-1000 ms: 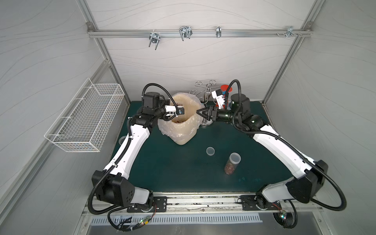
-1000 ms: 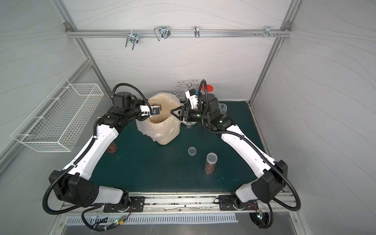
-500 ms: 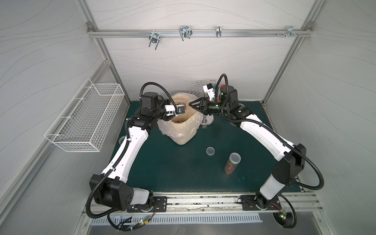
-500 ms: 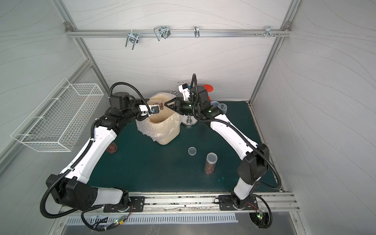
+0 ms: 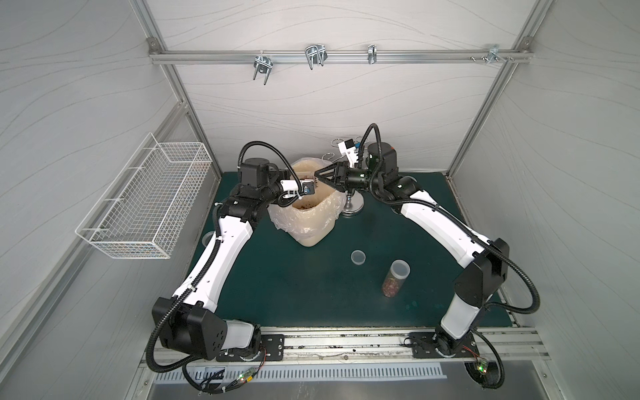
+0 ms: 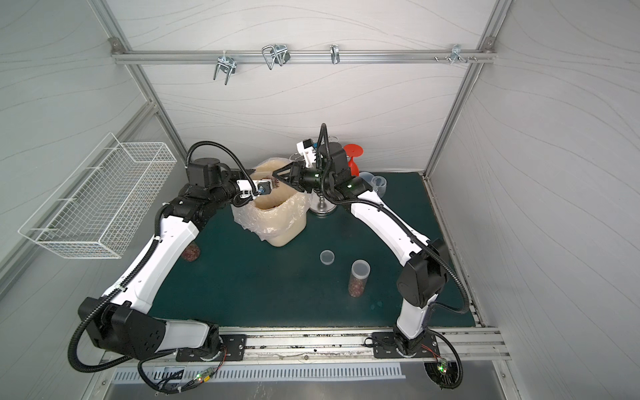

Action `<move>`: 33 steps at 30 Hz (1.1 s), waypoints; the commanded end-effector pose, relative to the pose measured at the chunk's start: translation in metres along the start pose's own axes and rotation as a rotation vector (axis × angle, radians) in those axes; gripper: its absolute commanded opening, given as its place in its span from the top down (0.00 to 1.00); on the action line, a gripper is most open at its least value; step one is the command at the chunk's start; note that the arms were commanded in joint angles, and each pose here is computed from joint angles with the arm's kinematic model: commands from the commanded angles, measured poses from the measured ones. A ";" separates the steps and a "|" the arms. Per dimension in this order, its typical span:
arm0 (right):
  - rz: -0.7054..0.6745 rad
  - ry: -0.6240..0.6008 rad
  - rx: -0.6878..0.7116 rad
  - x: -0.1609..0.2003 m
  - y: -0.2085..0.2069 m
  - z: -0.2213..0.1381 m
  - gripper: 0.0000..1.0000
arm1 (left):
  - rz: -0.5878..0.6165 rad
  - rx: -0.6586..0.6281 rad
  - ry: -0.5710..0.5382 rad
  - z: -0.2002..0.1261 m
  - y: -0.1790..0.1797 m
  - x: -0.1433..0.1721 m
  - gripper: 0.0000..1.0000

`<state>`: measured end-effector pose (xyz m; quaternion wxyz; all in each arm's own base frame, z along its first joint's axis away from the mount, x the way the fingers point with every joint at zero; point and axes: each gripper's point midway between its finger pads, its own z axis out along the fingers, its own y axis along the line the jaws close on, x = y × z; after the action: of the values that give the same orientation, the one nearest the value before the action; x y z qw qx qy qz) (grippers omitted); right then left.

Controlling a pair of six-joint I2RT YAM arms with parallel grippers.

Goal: Empty the moldy dried flower tea in the jars
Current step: Pour the moldy dried flower tea into the trash bin.

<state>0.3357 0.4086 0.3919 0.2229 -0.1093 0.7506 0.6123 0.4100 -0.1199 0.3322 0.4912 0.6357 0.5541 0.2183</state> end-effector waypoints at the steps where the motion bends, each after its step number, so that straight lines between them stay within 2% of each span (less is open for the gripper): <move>1: 0.011 0.001 -0.050 -0.003 0.014 0.006 0.64 | 0.012 -0.065 -0.031 -0.010 0.018 -0.008 0.94; 15: 0.075 0.026 -0.102 0.005 0.020 0.025 0.76 | 0.010 -0.074 -0.043 -0.008 0.018 -0.009 0.94; 20: 0.104 0.019 -0.105 0.005 0.015 0.027 0.86 | 0.003 -0.081 -0.051 -0.009 0.020 -0.011 0.93; 24: 0.125 0.014 -0.104 0.005 0.010 0.028 0.99 | -0.006 -0.093 -0.061 -0.010 0.022 -0.013 0.92; 29: 0.146 0.000 -0.116 0.002 0.007 0.024 1.00 | -0.023 -0.113 -0.069 -0.011 0.025 -0.014 0.83; 33: 0.148 -0.016 -0.132 -0.003 0.006 0.018 1.00 | -0.039 -0.121 -0.069 -0.012 0.026 -0.014 0.67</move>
<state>0.3402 0.4324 0.3837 0.1754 -0.0717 0.7269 0.6601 0.4111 -0.1205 0.3281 0.5033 0.6226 0.5622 0.2075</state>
